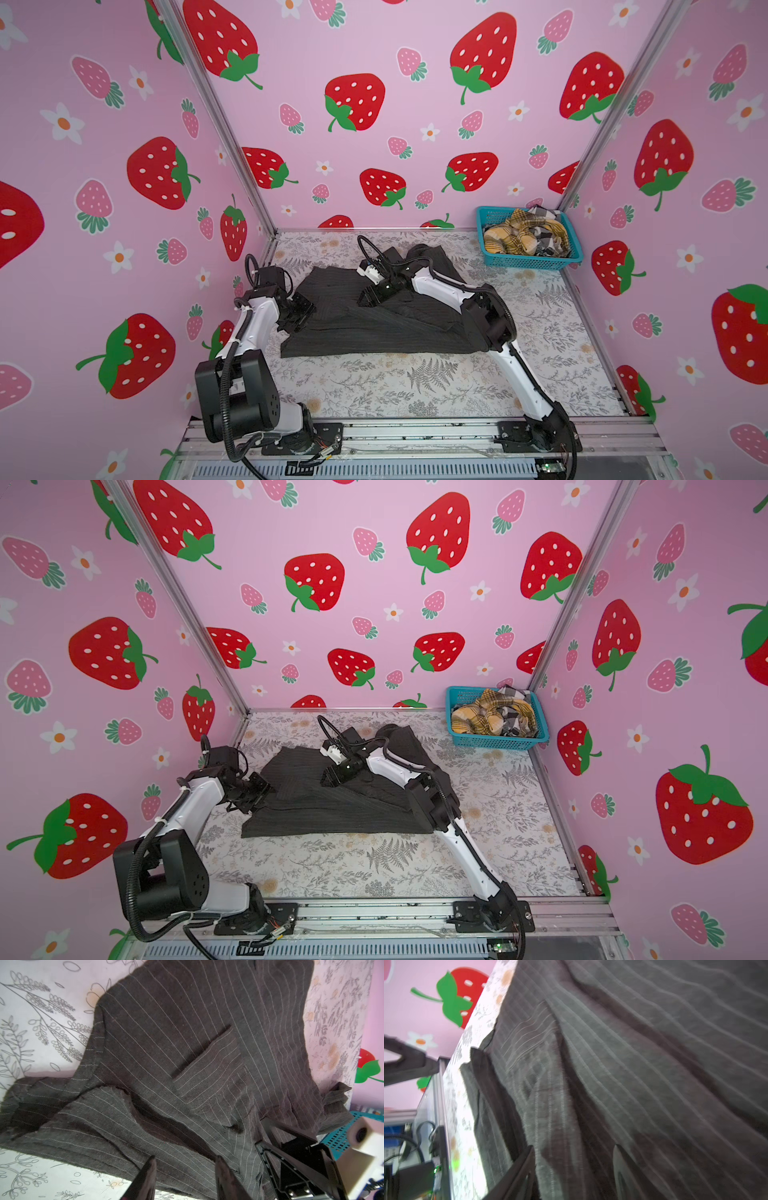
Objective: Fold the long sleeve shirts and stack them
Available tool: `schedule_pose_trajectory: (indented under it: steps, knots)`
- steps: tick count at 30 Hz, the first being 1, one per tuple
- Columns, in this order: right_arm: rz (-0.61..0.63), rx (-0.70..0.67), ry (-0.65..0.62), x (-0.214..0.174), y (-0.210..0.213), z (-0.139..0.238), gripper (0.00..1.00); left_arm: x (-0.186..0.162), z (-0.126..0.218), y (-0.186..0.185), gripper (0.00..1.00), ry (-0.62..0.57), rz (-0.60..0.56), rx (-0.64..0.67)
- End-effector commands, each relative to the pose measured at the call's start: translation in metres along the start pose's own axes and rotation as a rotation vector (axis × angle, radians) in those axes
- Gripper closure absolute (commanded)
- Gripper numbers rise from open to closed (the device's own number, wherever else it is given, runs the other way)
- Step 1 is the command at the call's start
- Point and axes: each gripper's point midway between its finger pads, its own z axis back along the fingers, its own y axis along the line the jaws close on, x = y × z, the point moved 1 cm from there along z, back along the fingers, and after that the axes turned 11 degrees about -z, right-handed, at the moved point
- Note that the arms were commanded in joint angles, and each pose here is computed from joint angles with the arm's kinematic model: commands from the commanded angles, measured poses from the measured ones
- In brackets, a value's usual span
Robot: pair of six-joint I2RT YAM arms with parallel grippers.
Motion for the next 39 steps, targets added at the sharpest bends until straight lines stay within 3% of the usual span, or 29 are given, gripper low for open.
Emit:
schedule_pose_trajectory:
  steps: [1, 10, 19, 23, 27, 31, 36, 39]
  knots:
    - [0.039, 0.06, 0.05, -0.01, 0.014, -0.008, 0.41, -0.003, -0.002, 0.004, 0.52, 0.009, 0.008, -0.001]
    - [0.098, 0.049, 0.031, -0.009, 0.037, -0.002, 0.72, -0.01, -0.003, 0.007, 0.52, 0.017, 0.024, -0.012]
    - [0.24, -0.016, 0.006, -0.041, 0.089, -0.002, 0.75, -0.016, 0.02, 0.011, 0.46, -0.032, 0.029, 0.016]
    - [0.266, -0.027, -0.008, -0.066, 0.104, -0.001, 0.7, -0.025, 0.017, 0.017, 0.45, -0.027, 0.056, 0.015]
    - [0.274, -0.041, -0.038, -0.085, 0.109, 0.003, 0.45, -0.03, 0.011, 0.015, 0.42, -0.024, 0.079, -0.013]
    - [0.285, -0.003, 0.011, -0.104, 0.115, -0.002, 0.34, -0.03, 0.005, 0.001, 0.37, -0.018, 0.077, -0.05]
    - [0.305, -0.031, 0.014, -0.114, 0.115, -0.002, 0.32, -0.028, 0.004, -0.034, 0.31, -0.046, -0.047, -0.006]
    - [0.239, -0.128, -0.121, -0.089, 0.104, 0.029, 0.34, -0.017, 0.003, -0.054, 0.29, -0.069, -0.219, 0.15]
